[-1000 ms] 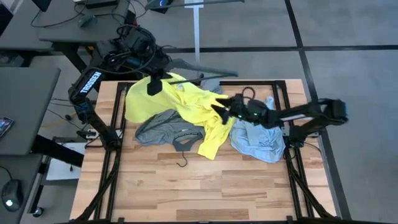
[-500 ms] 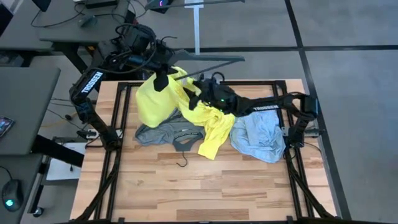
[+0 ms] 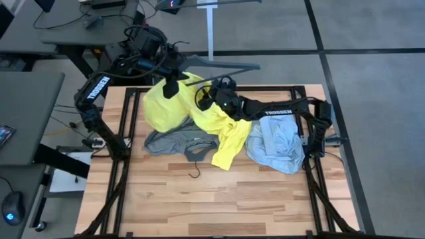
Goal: Hang clothes
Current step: Hang the yellow shirt on the bottom black hanger
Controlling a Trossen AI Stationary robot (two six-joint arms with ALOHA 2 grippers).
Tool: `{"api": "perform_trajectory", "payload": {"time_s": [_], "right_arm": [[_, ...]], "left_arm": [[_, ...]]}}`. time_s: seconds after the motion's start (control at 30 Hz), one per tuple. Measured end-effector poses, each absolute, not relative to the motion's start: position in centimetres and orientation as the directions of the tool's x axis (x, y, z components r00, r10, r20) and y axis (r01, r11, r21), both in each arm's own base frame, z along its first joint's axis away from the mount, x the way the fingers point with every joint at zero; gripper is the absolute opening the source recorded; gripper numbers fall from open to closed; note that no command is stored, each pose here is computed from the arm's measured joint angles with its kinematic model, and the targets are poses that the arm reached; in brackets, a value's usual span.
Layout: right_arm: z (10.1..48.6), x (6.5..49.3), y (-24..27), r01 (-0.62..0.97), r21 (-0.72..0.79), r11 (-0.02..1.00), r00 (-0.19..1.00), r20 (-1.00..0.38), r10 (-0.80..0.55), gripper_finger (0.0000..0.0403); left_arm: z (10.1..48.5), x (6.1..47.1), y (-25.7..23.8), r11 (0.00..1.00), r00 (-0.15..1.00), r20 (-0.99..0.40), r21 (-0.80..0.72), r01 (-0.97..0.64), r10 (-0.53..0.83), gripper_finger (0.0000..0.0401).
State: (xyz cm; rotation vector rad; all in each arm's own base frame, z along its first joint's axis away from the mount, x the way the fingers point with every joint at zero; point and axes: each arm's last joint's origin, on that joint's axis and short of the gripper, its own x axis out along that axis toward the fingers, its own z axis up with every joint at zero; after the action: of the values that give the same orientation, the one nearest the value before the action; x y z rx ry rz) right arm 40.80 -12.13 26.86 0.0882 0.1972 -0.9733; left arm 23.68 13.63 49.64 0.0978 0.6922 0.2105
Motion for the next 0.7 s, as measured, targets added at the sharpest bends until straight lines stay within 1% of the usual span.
{"api": "perform_trajectory", "payload": {"time_s": [0.13, 0.2, 0.23, 0.3, 0.4, 0.43, 0.6, 0.7], "right_arm": [[26.3, 40.4, -12.6, 0.829, -0.078, 0.553, 0.519, -0.261, -0.814, 0.0223], [26.0, 40.2, -12.8, 0.83, -0.099, 0.549, 0.506, -0.283, -0.815, 0.0206], [26.1, 40.1, -12.8, 0.829, -0.108, 0.548, 0.5, -0.293, -0.815, 0.0191], [26.1, 39.8, -13.0, 0.83, -0.12, 0.544, 0.491, -0.306, -0.816, 0.0143], [26.4, 39.2, -13.0, 0.817, -0.147, 0.558, 0.487, -0.343, -0.803, 0.0042], [26.7, 38.9, -13.0, 0.807, -0.158, 0.568, 0.491, -0.353, -0.796, 0.0022], [27.9, 37.0, -12.5, 0.787, -0.222, 0.576, 0.458, -0.416, -0.786, 0.0004], [28.5, 35.7, -12.2, 0.781, -0.238, 0.577, 0.446, -0.434, -0.783, 0.0003]], "left_arm": [[49.6, 23.6, 13.6, 0.975, 0.744, -0.63, 0.167, -0.149, 0.222, 0.0011], [49.5, 23.6, 13.6, 0.975, 0.74, -0.635, 0.167, -0.147, 0.22, 0.0011], [49.5, 23.6, 13.6, 0.975, 0.739, -0.637, 0.166, -0.147, 0.22, 0.0011], [49.4, 23.4, 13.7, 0.975, 0.732, -0.644, 0.169, -0.147, 0.222, 0.0011], [49.3, 23.2, 13.9, 0.974, 0.715, -0.662, 0.174, -0.144, 0.224, 0.0011], [49.3, 23.1, 14.0, 0.973, 0.713, -0.663, 0.174, -0.148, 0.227, 0.0011], [49.5, 22.1, 14.5, 0.967, 0.708, -0.659, 0.199, -0.161, 0.253, 0.0011], [50.0, 20.9, 14.4, 0.966, 0.716, -0.651, 0.207, -0.153, 0.253, 0.0011]]}}
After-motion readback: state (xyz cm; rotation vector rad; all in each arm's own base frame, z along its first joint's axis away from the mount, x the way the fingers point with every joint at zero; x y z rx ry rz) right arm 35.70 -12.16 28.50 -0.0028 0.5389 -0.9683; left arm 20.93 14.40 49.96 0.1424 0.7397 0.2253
